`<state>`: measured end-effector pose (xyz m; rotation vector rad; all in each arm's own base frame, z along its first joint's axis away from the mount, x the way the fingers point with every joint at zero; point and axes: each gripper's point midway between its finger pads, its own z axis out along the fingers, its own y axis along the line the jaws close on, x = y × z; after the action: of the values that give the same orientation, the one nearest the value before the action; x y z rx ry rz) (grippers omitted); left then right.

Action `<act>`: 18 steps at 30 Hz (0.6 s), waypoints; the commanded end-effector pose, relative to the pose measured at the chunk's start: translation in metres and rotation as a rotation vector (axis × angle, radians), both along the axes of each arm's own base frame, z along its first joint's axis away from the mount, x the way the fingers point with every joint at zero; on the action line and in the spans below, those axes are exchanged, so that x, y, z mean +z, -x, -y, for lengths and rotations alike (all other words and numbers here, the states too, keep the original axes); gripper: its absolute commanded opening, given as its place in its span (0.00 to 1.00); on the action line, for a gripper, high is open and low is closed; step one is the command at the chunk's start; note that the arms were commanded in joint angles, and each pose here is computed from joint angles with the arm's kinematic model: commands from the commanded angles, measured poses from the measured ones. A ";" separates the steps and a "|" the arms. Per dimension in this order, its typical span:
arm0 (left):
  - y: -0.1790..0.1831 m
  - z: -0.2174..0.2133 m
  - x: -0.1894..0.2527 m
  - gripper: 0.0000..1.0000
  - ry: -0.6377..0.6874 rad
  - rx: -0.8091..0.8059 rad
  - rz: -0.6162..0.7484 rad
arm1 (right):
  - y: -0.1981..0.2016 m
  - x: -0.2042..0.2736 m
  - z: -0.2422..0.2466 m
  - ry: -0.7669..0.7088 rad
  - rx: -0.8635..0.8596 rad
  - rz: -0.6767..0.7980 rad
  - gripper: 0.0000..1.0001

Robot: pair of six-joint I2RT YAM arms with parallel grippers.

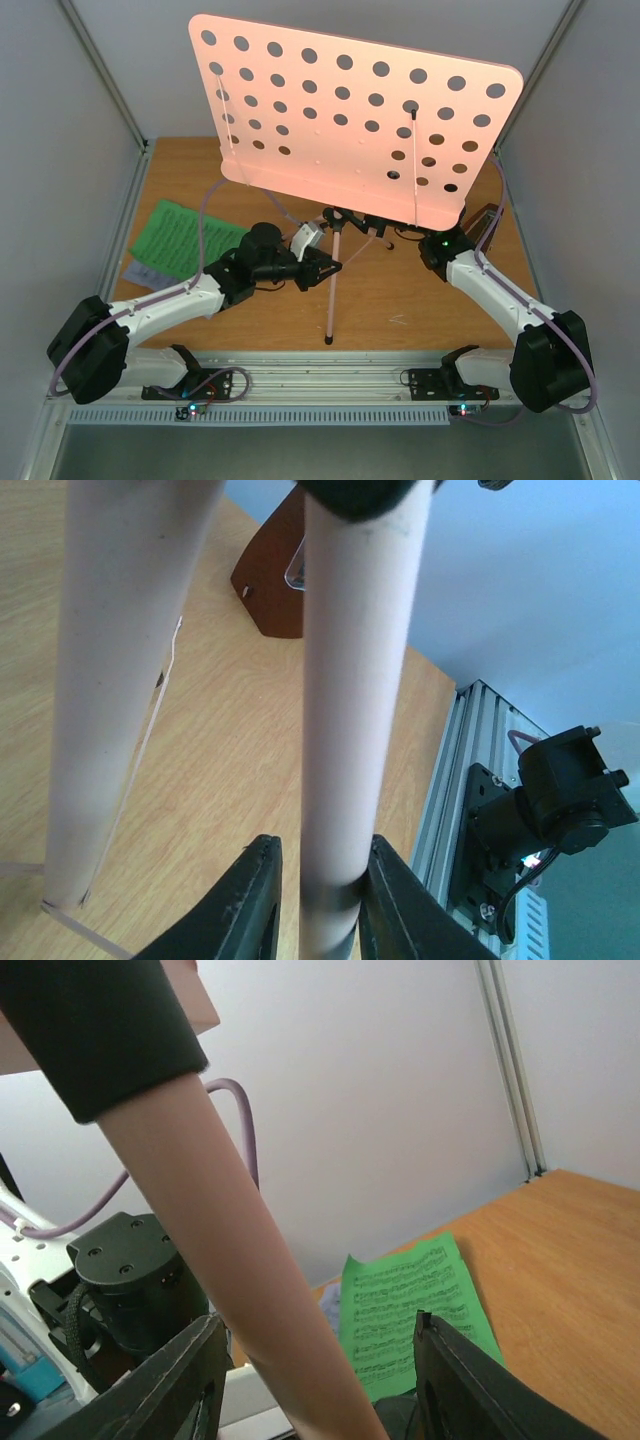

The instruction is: Pack up the instrument practice props

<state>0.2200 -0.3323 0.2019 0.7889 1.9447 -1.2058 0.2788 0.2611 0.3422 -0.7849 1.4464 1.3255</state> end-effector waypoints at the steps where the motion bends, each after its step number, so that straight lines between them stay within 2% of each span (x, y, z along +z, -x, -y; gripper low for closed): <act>1: -0.009 -0.001 -0.004 0.20 0.000 0.040 0.022 | 0.012 0.022 -0.007 -0.022 0.068 0.039 0.51; 8: -0.011 -0.001 -0.003 0.07 -0.011 0.047 0.031 | 0.022 0.023 -0.012 0.004 0.095 0.041 0.40; 15: -0.013 -0.004 -0.001 0.02 -0.015 0.065 0.048 | 0.022 0.011 -0.015 0.037 0.099 0.024 0.16; 18: -0.016 -0.006 0.004 0.00 -0.013 0.086 0.074 | 0.025 0.007 -0.015 0.046 0.102 0.014 0.12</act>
<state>0.2212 -0.3331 0.2038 0.7994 1.9226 -1.1843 0.2756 0.2688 0.3494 -0.8802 1.3942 1.2524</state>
